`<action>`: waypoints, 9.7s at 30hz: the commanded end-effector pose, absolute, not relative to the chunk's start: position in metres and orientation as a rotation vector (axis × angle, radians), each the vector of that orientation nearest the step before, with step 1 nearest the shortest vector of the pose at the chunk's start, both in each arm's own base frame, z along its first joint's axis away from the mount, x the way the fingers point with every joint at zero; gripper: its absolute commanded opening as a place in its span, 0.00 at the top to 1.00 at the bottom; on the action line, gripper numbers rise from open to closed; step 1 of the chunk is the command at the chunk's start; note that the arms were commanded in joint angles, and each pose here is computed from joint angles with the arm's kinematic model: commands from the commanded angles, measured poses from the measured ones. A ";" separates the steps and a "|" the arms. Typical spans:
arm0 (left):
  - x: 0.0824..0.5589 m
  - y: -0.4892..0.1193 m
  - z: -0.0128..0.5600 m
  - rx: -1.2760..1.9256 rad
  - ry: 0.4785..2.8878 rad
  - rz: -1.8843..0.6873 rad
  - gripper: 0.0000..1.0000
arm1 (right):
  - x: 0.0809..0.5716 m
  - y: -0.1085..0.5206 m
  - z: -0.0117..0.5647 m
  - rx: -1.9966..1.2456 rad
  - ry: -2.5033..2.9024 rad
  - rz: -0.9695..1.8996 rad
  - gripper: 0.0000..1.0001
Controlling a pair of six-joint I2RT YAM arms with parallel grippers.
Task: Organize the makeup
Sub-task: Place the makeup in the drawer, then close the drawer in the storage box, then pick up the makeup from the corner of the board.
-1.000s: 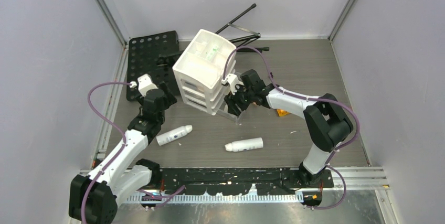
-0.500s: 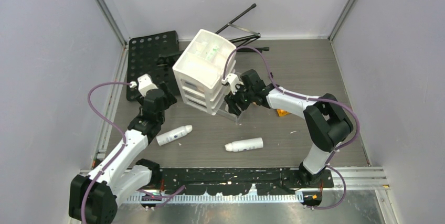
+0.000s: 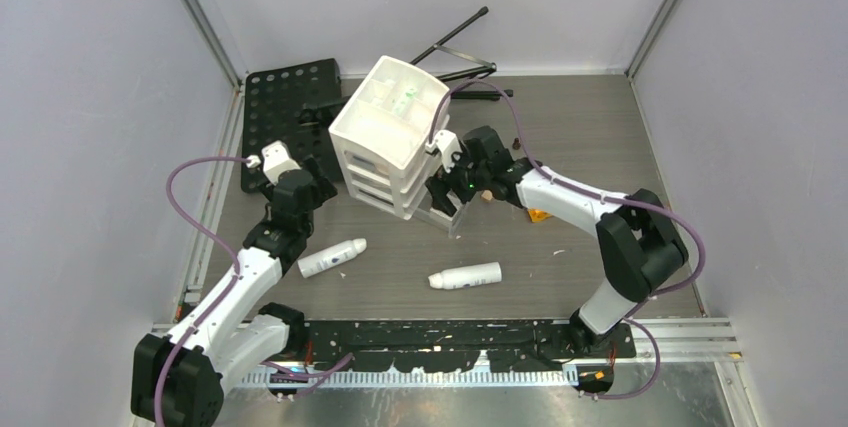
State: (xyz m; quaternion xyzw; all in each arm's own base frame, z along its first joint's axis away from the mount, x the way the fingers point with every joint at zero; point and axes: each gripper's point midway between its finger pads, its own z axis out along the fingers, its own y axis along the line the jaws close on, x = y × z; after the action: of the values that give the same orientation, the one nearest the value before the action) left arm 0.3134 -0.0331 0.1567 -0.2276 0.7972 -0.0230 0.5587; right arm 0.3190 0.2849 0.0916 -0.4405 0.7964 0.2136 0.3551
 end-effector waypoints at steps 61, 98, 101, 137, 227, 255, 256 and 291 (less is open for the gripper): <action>0.408 -0.079 0.305 -0.231 1.778 -0.213 0.07 | 0.325 0.137 0.104 0.274 2.305 -0.048 0.10; 0.396 -0.078 0.276 -0.209 1.654 -0.362 0.12 | 0.319 0.148 0.077 0.226 2.402 -0.033 0.14; 0.398 -0.088 0.277 -0.167 1.664 -0.407 0.15 | 0.321 0.150 0.075 0.238 2.399 -0.023 0.14; 0.402 -0.120 0.270 -0.019 1.700 -0.542 0.17 | 0.340 0.185 0.051 0.270 2.443 0.106 0.20; 0.347 -0.103 0.326 -0.173 1.641 -0.556 0.00 | 0.211 0.259 0.133 -0.658 2.513 0.562 0.17; 0.291 -0.017 0.254 -0.513 1.538 -0.228 0.00 | 0.132 0.282 0.084 -1.726 2.006 0.566 0.05; 0.289 -0.014 0.252 -0.527 1.530 -0.218 0.00 | 0.132 0.283 0.085 -1.761 1.980 0.558 0.05; 0.291 -0.006 0.241 -0.543 1.546 -0.154 0.02 | 0.150 0.285 0.022 -2.237 1.870 0.212 0.24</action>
State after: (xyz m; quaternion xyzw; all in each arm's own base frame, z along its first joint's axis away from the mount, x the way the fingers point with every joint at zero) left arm 0.2897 -0.0084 0.2328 -0.2373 0.7012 -0.0698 0.6687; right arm 0.1426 0.2756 0.0160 -0.7447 0.6535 0.0849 0.1056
